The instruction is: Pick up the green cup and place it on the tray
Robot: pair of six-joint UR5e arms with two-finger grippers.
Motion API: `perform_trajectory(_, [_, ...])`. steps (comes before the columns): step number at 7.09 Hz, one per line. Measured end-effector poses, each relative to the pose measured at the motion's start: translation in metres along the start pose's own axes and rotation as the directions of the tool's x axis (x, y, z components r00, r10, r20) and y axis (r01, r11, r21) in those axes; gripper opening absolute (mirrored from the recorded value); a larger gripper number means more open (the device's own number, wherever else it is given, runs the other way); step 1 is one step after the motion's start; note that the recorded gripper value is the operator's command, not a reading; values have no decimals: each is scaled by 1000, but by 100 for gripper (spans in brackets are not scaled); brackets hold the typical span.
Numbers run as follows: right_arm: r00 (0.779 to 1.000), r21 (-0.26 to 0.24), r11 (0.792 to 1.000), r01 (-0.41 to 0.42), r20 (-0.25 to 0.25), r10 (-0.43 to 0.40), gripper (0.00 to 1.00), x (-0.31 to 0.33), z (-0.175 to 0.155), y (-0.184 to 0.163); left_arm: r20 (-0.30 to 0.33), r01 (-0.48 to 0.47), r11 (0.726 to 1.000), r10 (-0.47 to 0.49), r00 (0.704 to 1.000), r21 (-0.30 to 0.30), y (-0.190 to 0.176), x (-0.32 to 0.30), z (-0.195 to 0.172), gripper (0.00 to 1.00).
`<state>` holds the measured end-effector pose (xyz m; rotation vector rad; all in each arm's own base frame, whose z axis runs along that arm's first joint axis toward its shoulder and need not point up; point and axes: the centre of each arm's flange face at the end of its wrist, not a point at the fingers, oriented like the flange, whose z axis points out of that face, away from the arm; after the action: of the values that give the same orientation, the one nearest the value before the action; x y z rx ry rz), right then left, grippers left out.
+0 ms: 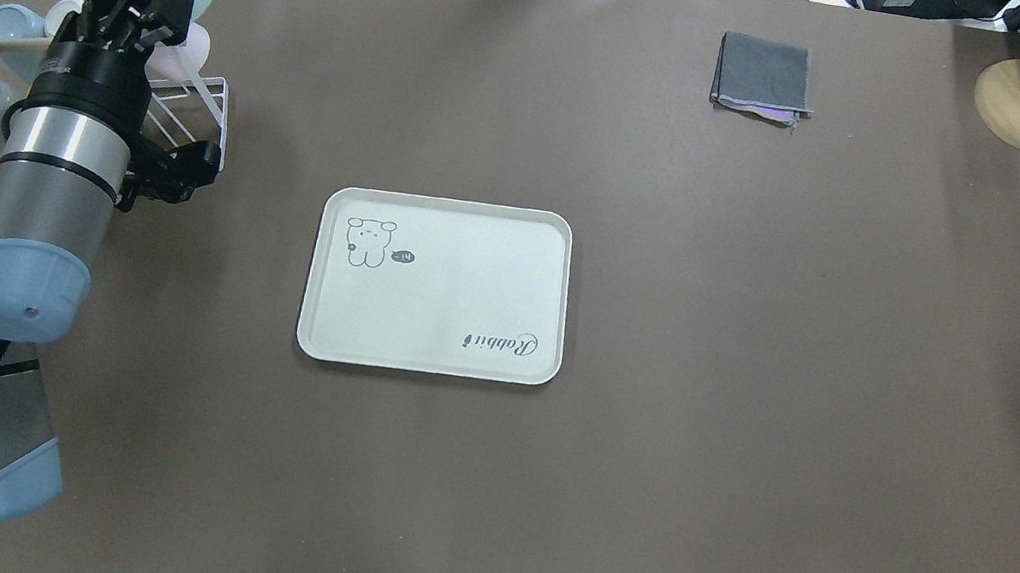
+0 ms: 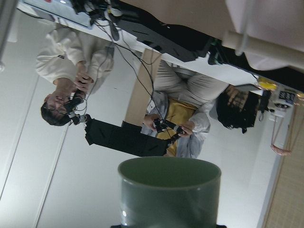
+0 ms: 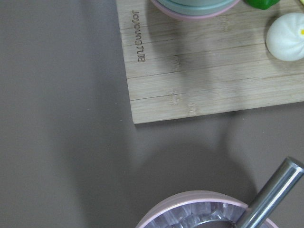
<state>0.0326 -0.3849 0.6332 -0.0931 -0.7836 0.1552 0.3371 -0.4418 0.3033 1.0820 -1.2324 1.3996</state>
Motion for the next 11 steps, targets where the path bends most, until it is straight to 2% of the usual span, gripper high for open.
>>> perform_trajectory(1, [1000,-3,1000,2,1,-2,100,2,2,1,-5,219,972,-219,976,85,-9,-2,0,18])
perform_trajectory(2, [1000,-7,1000,14,0,-14,100,4,3,1,-73,457,871,-451,889,182,-22,-2,0,15])
perform_trajectory(3, [1000,-9,1000,25,-1,-25,100,5,4,1,-203,671,699,-639,742,248,-40,-1,0,14])
perform_trajectory(4, [1000,-11,999,31,-2,-31,100,6,5,1,-361,830,493,-748,557,260,-60,-3,0,13])
perform_trajectory(5, [999,-13,999,38,-5,-39,100,8,6,2,-503,925,303,-777,379,229,-74,-11,1,12])
perform_trajectory(6, [999,-16,998,54,-5,-54,100,11,8,2,-613,971,146,-755,232,187,-82,-21,2,11])
perform_trajectory(7, [998,-19,998,65,-5,-65,100,14,9,2,-686,988,20,-717,120,152,-92,-27,5,10])
perform_trajectory(8, [998,-20,997,70,-6,-70,100,16,10,3,-740,987,-107,-673,15,117,-110,-34,12,8])
perform_trajectory(9, [997,-21,997,72,-8,-72,100,17,10,3,-778,973,-216,-624,-74,81,-130,-41,19,7])
perform_trajectory(11, [998,-24,998,66,-14,-67,100,22,12,4,-829,925,-380,-518,-210,3,-165,-44,9,6])
